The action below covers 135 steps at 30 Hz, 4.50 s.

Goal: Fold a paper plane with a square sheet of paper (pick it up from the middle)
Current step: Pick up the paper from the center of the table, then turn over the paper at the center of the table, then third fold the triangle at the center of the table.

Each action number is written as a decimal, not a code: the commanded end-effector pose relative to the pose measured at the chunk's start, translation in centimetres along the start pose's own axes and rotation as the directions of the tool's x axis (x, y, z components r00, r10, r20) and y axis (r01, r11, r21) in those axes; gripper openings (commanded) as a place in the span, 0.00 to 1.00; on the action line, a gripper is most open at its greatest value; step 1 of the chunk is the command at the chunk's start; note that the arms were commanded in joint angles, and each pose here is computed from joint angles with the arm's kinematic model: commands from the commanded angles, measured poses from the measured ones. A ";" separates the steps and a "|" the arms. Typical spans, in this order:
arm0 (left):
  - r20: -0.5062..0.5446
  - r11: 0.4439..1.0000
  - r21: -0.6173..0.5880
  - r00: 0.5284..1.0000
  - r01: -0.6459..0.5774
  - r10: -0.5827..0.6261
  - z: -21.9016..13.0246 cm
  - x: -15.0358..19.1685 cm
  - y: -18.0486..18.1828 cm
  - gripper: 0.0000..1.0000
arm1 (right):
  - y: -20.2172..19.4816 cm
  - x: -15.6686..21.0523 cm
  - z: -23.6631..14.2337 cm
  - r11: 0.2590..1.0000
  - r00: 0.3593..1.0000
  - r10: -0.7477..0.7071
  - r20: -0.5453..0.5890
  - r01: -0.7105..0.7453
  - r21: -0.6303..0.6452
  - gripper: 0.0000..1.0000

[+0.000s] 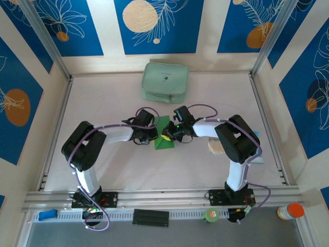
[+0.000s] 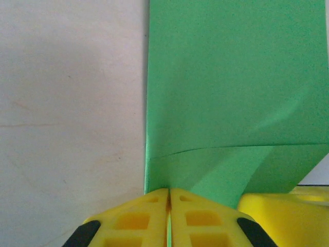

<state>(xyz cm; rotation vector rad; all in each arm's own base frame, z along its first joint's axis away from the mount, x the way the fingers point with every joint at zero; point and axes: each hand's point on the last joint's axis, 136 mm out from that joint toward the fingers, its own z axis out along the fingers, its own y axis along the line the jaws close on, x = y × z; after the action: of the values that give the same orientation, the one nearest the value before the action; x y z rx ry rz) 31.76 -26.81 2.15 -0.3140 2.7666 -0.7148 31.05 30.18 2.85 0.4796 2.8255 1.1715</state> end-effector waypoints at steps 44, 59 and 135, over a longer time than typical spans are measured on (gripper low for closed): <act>0.040 0.760 0.650 0.999 -0.011 -0.020 -16.0 -1.3 -8.2 0.48 | 12.0 1.3 -9.6 0.827 0.969 -0.247 -0.031 0.193 -0.529 0.06; 0.033 0.858 0.513 0.999 -0.027 0.012 -14.4 -1.4 -6.1 0.07 | 8.6 -0.8 -11.2 0.904 0.980 -0.184 0.076 0.199 -0.379 0.35; 0.282 0.996 0.055 0.956 0.065 -0.078 -17.3 -6.8 8.6 0.99 | 7.5 2.2 6.6 0.929 0.926 -0.350 -0.141 0.362 0.078 0.33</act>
<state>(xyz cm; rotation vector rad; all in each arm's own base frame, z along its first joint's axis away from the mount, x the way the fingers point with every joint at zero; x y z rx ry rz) 31.46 -9.52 14.09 -0.4761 2.4763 -0.6328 32.39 40.85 4.21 -0.1081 2.8485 1.0433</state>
